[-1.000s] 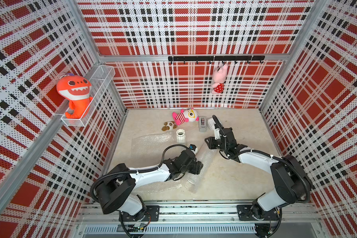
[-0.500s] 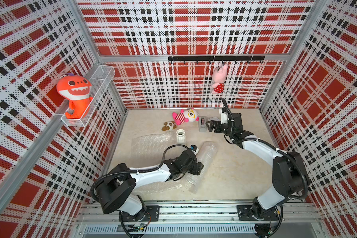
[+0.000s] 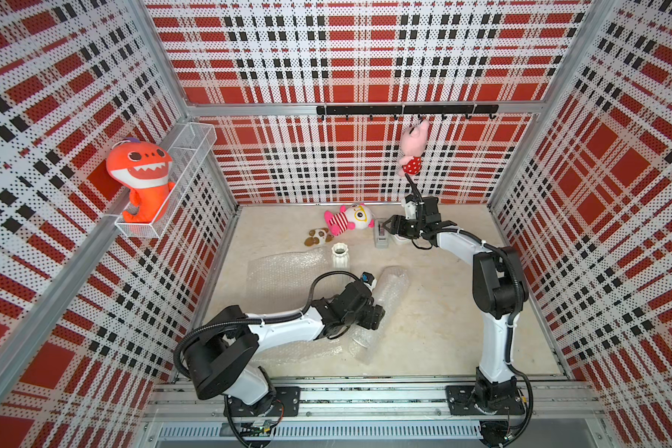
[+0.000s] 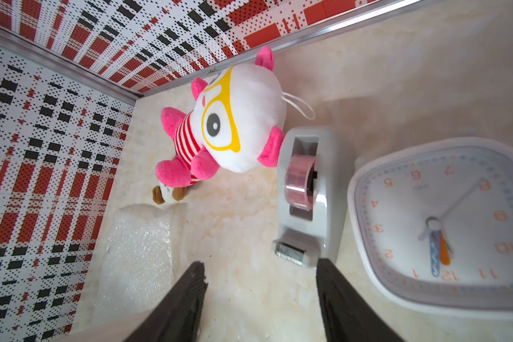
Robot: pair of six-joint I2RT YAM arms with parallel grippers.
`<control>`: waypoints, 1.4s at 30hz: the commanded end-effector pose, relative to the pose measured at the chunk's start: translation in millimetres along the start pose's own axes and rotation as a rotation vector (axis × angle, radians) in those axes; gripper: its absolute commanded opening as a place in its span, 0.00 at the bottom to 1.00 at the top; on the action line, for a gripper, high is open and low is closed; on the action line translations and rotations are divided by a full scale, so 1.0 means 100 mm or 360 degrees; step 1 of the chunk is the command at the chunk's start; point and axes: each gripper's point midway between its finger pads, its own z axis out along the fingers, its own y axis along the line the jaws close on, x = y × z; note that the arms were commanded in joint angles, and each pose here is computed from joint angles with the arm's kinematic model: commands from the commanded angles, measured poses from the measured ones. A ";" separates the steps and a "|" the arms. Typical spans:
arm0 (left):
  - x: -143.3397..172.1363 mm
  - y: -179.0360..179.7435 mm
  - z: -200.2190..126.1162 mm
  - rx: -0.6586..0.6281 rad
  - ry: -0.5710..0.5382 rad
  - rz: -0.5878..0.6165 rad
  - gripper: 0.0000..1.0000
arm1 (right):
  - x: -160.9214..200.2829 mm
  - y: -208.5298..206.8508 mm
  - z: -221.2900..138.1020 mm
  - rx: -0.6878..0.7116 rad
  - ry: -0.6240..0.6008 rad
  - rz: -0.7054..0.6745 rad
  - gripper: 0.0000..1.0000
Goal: Wrap vases in bubble wrap
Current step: Tear off the tape using the Tape Cutter.
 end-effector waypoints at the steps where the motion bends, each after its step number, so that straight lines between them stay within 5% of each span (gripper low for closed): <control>1: 0.18 0.08 0.05 -0.0067 0.0111 0.0043 0.75 | 0.10 -0.06 0.13 0.0014 0.0105 0.0017 0.60; 28: 0.23 0.15 0.09 -0.0087 0.0135 0.0032 0.74 | 0.48 -0.19 0.64 0.0034 0.0326 -0.0010 0.50; 42: 0.21 0.17 0.07 -0.0078 0.0123 0.0015 0.75 | 0.51 0.04 0.59 -0.0236 0.0337 0.0091 0.37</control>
